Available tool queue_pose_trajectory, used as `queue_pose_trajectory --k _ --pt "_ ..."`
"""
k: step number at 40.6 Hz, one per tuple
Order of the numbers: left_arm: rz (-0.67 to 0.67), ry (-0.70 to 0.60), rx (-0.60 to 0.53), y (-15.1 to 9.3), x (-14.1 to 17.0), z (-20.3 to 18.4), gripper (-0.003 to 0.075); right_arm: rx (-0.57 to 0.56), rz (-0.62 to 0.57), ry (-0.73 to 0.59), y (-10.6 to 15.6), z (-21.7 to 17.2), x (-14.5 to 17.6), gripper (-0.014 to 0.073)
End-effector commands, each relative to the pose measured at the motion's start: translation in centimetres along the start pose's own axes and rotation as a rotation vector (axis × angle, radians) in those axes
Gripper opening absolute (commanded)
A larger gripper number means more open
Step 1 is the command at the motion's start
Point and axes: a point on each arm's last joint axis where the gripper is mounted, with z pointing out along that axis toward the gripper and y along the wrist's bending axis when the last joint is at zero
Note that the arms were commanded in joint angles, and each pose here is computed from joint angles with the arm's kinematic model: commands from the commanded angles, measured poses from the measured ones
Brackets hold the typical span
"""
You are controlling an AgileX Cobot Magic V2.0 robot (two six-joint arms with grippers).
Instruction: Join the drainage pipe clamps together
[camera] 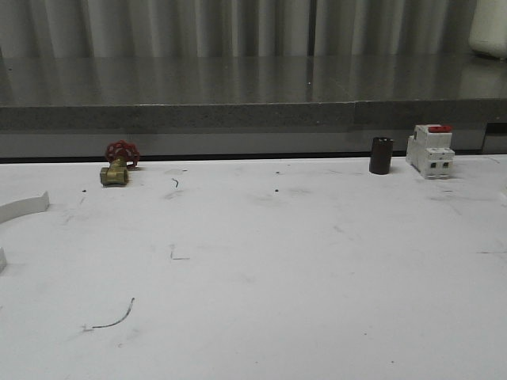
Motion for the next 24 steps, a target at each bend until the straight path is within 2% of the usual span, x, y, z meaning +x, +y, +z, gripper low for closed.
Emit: queue_pose_trajectory --k 1,2,4,15,20,24 --pt "-0.028 -0.091 0.0 0.11 -1.72 -0.1 0.0687 0.007 -0.011 -0.108 0.04 -0.16 -1.81 0.0563" --pt "-0.028 -0.091 0.0 0.11 -1.72 -0.1 0.0706 0.007 -0.011 -0.108 0.04 -0.16 -1.81 0.0586" --pt "-0.028 -0.091 0.0 0.11 -1.72 -0.1 0.0685 0.007 -0.011 -0.11 0.04 -0.16 -1.83 0.0603" --pt "-0.028 -0.091 0.0 0.11 -1.72 -0.1 0.0636 0.006 -0.011 -0.118 0.05 -0.17 -1.9 0.0599" --pt "-0.041 -0.096 0.003 0.09 -1.76 -0.11 0.0636 0.006 -0.011 -0.118 0.05 -0.17 -1.9 0.0599" --pt "-0.073 -0.046 0.016 -0.03 -1.4 0.58 0.0636 0.006 -0.011 -0.118 0.05 -0.17 -1.9 0.0599"
